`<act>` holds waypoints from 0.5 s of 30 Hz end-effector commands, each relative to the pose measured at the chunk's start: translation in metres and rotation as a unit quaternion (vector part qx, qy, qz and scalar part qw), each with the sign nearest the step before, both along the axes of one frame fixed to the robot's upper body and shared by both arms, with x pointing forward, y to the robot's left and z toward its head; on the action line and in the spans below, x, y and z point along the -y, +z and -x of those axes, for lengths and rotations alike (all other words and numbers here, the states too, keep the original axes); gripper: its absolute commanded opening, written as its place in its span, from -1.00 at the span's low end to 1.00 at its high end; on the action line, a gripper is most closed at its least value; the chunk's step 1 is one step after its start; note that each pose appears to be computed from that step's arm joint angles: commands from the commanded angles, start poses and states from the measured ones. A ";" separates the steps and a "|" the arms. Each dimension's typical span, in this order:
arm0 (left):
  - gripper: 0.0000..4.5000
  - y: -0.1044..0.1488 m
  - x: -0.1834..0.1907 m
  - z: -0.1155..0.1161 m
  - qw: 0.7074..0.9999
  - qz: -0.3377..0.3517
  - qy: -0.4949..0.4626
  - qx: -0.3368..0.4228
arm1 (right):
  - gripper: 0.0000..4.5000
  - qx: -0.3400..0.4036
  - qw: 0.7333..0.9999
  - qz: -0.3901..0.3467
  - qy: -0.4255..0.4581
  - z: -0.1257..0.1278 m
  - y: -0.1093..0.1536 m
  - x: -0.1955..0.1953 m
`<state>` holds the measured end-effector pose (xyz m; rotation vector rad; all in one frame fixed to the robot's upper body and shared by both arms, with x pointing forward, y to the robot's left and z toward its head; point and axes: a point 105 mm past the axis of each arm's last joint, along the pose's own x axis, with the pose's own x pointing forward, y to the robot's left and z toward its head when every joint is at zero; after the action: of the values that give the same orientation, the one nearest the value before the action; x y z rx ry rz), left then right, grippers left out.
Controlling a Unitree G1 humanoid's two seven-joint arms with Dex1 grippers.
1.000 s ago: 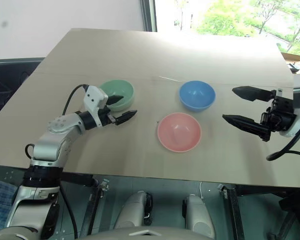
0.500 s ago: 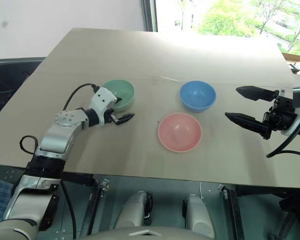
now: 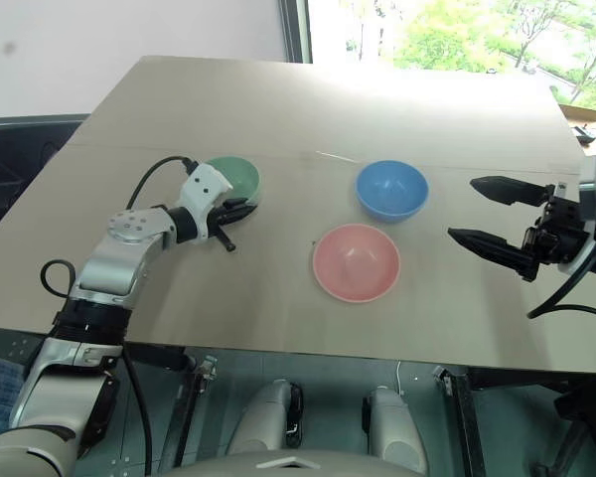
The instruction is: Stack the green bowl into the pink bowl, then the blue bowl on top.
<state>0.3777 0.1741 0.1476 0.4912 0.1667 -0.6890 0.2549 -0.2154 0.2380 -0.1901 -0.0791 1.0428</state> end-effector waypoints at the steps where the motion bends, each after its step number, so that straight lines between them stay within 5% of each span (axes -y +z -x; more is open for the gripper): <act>1: -0.97 0.014 0.003 0.000 1.000 0.006 -0.018 0.024 | 1.00 0.021 1.000 0.007 -0.007 0.002 0.008 0.005; 8: -0.97 0.055 0.030 0.003 0.993 0.050 -0.079 0.077 | 1.00 0.019 1.000 0.001 -0.005 0.001 0.007 0.005; 15: -0.97 0.078 0.078 0.040 0.964 0.043 -0.242 0.102 | 1.00 0.017 1.000 0.003 -0.009 0.001 0.004 0.007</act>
<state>0.3541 0.1138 0.2021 0.4683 -0.0705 -1.0114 0.2574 -0.2215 0.2345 -0.1764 -0.0751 1.0222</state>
